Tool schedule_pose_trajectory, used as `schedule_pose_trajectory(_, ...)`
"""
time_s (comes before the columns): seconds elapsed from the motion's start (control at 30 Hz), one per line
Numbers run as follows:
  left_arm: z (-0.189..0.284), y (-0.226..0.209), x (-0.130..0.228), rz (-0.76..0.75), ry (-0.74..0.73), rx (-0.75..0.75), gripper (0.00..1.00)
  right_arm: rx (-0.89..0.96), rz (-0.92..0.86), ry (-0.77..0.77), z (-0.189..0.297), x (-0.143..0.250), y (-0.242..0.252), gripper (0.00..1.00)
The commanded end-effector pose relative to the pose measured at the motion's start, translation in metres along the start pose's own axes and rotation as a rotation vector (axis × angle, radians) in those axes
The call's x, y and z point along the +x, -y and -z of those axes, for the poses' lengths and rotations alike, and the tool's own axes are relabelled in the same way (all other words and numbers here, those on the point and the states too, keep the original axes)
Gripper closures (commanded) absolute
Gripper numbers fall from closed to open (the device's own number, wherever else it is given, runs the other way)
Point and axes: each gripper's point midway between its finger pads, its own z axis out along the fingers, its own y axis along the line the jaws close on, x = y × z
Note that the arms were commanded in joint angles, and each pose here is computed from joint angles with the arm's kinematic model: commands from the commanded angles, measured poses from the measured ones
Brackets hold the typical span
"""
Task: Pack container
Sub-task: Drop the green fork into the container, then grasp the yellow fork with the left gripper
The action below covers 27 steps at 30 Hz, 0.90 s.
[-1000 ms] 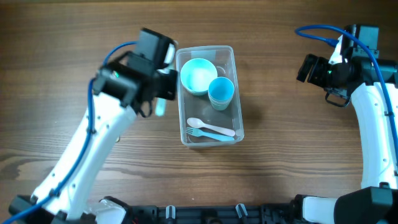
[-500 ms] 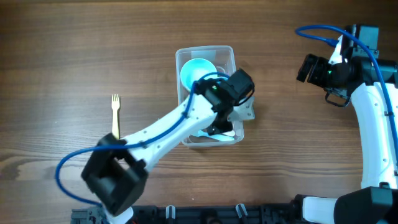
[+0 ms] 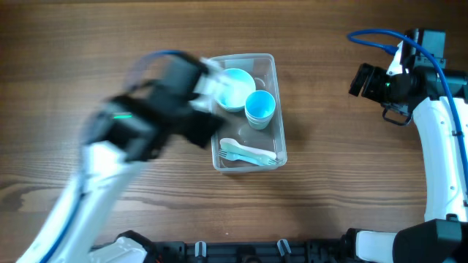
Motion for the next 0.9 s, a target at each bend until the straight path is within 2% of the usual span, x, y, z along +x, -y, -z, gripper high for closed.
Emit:
schedule_pose_trajectory(0.0, -0.004, -0.068, 0.052, 0.451, -0.137, -0.082, 0.00, -0.003, -0.019, -0.001, -0.001, 0.000, 0.001, 0.00)
schedule_pose_trajectory(0.13, -0.042, -0.118, 0.127, 0.896, -0.319, -0.168, 0.00, -0.003, -0.018, -0.001, -0.001, 0.000, 0.001, 0.00)
schedule_pose_trajectory(0.23, -0.089, -0.123, 0.153, 1.069, -0.346, -0.022, 0.00, -0.003, -0.019, -0.001, -0.001, 0.000, 0.001, 0.00)
schedule_pose_trajectory(0.27, -0.100, -0.127, 0.163, 1.091, -0.371, -0.028, 0.00, -0.003, -0.019, -0.001, -0.001, 0.000, 0.001, 0.00)
schedule_pose_trajectory(0.37, -0.133, -0.133, 0.184, 1.085, -0.437, -0.042, 0.01, -0.003, -0.019, -0.001, -0.001, 0.000, 0.001, 0.00)
schedule_pose_trajectory(0.43, -0.154, -0.139, 0.201, 1.058, -0.515, -0.104, 0.03, -0.003, -0.018, -0.001, -0.001, 0.000, 0.001, 0.00)
schedule_pose_trajectory(0.57, -0.187, -0.145, 0.215, 1.020, -0.576, -0.134, 0.05, -0.003, -0.019, -0.001, -0.001, 0.000, 0.001, 0.00)
schedule_pose_trajectory(0.6, -0.199, -0.145, 0.217, 0.982, -0.583, -0.120, 0.18, -0.003, -0.018, -0.001, -0.001, 0.000, 0.001, 0.00)
schedule_pose_trajectory(0.63, -0.204, -0.144, 0.217, 0.970, -0.588, -0.115, 0.25, -0.003, -0.019, -0.001, -0.001, 0.000, 0.001, 0.00)
schedule_pose_trajectory(0.8, -0.221, -0.135, 0.206, 0.839, -0.578, -0.089, 0.28, -0.003, -0.019, -0.001, -0.001, 0.000, 0.001, 0.00)
schedule_pose_trajectory(0.87, -0.223, -0.130, 0.203, 0.804, -0.587, -0.100, 0.27, -0.003, -0.019, -0.001, -0.001, 0.000, 0.001, 0.00)
